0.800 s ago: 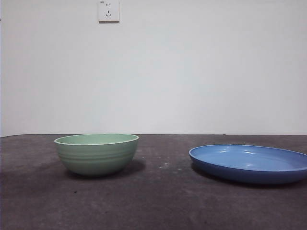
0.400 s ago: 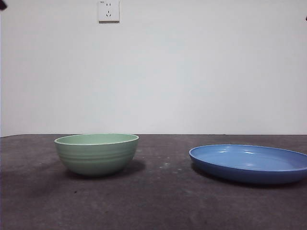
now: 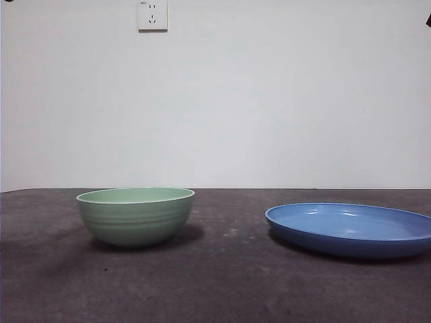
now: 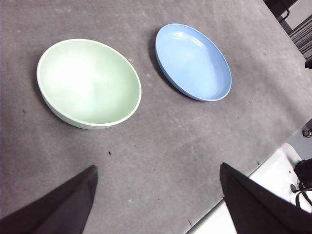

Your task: Place the green bowl on the blue plate

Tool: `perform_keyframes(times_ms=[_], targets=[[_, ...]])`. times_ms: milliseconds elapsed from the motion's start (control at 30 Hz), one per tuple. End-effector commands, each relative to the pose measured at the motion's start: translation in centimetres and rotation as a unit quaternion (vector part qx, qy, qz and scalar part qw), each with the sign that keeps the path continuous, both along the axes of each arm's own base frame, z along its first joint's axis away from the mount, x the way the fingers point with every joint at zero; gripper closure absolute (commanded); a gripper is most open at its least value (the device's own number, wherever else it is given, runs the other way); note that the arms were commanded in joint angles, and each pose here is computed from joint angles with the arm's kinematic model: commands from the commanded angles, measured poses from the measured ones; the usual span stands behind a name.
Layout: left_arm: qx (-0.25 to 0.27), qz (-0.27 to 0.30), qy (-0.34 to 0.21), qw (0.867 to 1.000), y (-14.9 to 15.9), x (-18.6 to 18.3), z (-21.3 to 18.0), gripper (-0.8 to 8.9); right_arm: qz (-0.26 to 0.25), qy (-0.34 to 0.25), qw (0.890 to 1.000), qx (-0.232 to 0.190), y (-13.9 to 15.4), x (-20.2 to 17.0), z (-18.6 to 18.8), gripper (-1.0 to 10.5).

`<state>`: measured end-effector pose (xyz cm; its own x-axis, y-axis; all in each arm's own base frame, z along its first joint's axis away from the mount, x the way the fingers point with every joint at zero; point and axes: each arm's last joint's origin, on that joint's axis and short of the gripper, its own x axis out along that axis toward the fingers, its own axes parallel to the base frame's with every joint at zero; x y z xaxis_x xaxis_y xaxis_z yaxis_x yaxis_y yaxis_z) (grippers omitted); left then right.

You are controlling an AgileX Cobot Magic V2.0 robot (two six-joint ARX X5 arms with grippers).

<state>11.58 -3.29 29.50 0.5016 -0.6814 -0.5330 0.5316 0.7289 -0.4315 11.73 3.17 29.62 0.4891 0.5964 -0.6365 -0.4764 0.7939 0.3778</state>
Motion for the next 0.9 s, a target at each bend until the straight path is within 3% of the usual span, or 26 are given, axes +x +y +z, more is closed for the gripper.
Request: perform_keyframes(times_ms=[33,433,633,900], targets=[[0.001,0.002,-0.011,1.000,0.0,0.2,0.7,4.07,-0.001,-0.005,1.000,0.003,0.1,0.1,0.5,5.8],[0.040,0.036,-0.008,0.999,-0.8,3.4,3.7,4.08,-0.002,-0.004,1.000,0.004,0.1,0.1,0.5,5.8],[0.095,0.047,0.018,0.994,-2.4,6.9,3.9,4.09,-0.002,-0.004,1.000,0.004,0.1,0.1,0.5,5.8],[0.189,0.070,0.060,0.978,-5.3,12.4,1.9,4.10,-0.002,-0.004,1.000,0.004,0.1,0.1,0.5,5.8]])
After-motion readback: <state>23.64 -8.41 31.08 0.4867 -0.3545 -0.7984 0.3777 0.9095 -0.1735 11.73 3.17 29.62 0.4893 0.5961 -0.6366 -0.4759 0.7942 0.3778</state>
